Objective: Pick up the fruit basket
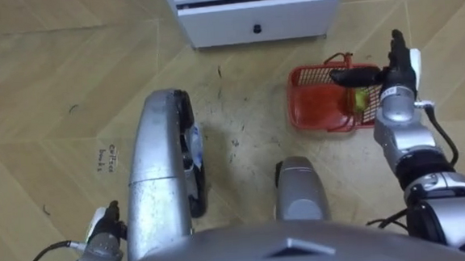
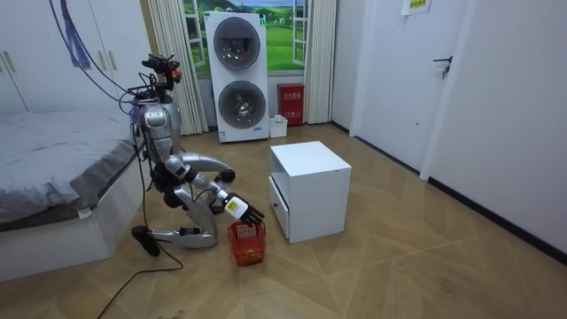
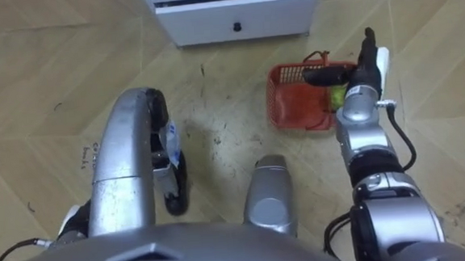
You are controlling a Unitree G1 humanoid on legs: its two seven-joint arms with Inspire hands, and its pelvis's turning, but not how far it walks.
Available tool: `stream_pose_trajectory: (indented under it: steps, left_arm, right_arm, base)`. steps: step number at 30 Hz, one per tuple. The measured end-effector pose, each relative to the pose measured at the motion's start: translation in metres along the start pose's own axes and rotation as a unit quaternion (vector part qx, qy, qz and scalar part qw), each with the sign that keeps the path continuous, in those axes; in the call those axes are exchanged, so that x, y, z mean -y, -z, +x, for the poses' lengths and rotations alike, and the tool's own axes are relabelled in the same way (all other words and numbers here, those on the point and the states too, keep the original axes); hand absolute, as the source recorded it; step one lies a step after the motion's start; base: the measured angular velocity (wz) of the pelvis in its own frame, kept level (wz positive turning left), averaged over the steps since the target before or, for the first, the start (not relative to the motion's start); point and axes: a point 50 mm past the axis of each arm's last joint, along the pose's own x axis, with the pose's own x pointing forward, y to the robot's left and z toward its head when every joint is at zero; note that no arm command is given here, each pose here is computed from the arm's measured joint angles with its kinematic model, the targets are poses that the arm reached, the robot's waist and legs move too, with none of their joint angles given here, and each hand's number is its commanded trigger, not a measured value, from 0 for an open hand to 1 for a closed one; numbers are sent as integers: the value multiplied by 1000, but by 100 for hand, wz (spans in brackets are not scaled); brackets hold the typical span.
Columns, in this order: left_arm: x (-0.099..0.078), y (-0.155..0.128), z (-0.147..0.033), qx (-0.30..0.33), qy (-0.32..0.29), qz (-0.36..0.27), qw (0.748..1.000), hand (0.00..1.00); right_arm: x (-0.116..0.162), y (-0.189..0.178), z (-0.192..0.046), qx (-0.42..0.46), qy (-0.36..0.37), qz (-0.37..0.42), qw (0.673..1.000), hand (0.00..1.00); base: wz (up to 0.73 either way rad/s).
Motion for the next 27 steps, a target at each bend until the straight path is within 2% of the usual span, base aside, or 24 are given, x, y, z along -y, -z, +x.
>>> stream_pose_trajectory:
  steps: [6,20,27]
  left_arm:
    - [1,-1,0,1,4,3,1000,0]
    - [2,-1,0,-4,24,-5,1000,0]
    - [3,-3,1,-8,40,0,999,0]
  right_arm:
    - [2,0,1,3,-4,-16,1000,0]
    - [2,29,0,-68,-30,-29,997,0]
    - [18,40,3,-103,-31,-51,993,0]
  base:
    - [0]
    - [2]
    - [8]
